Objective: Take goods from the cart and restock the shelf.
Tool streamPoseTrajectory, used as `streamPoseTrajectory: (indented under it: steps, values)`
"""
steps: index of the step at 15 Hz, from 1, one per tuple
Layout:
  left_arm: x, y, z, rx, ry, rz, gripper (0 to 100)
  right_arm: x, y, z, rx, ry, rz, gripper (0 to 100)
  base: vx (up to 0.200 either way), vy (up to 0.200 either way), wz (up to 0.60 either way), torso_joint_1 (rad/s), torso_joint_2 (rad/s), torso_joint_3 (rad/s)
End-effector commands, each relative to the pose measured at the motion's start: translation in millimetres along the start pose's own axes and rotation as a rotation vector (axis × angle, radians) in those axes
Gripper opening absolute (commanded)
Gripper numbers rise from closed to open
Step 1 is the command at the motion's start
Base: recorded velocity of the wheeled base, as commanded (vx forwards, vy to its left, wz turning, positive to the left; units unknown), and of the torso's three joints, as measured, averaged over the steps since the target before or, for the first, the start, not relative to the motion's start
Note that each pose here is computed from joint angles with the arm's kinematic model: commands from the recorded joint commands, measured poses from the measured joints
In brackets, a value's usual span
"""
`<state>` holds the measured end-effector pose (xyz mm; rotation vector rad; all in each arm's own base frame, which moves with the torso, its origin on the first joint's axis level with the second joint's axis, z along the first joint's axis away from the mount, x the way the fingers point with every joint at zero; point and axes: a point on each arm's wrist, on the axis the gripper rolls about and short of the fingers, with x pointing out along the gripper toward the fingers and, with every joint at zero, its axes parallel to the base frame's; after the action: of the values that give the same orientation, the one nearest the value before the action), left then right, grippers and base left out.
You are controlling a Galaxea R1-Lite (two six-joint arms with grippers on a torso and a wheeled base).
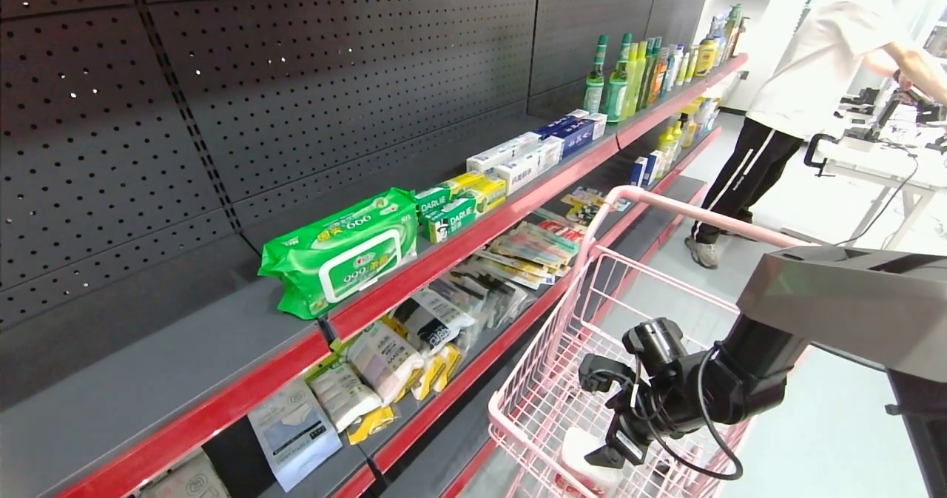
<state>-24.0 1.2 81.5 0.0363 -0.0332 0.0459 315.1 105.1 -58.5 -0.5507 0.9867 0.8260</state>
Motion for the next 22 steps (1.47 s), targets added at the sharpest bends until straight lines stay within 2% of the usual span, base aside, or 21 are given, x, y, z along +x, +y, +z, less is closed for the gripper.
streamPoseTrajectory:
  steps: [1,10,19,22]
  values:
    - [0.0,0.0,0.2,0.0,-0.001,0.001,100,0.8,3.3,1.3,-0.008,0.001,0.007,100,0.0,0.0,0.0,0.0,0.0,0.0]
    - [0.1,0.0,-0.2,0.001,0.0,0.001,100,1.2,2.2,3.0,-0.007,-0.047,0.064,100,0.0,0.0,0.0,-0.076,0.18,0.102]
    - [0.1,0.0,0.3,0.001,0.0,0.001,100,1.6,4.1,0.2,-0.004,-0.039,0.074,100,0.0,0.0,0.0,-0.005,0.01,0.008]
    - [0.0,0.0,0.2,0.001,-0.001,0.001,100,2.3,3.5,-0.3,-0.002,-0.038,0.074,100,0.0,0.0,0.0,-0.139,0.34,0.203]
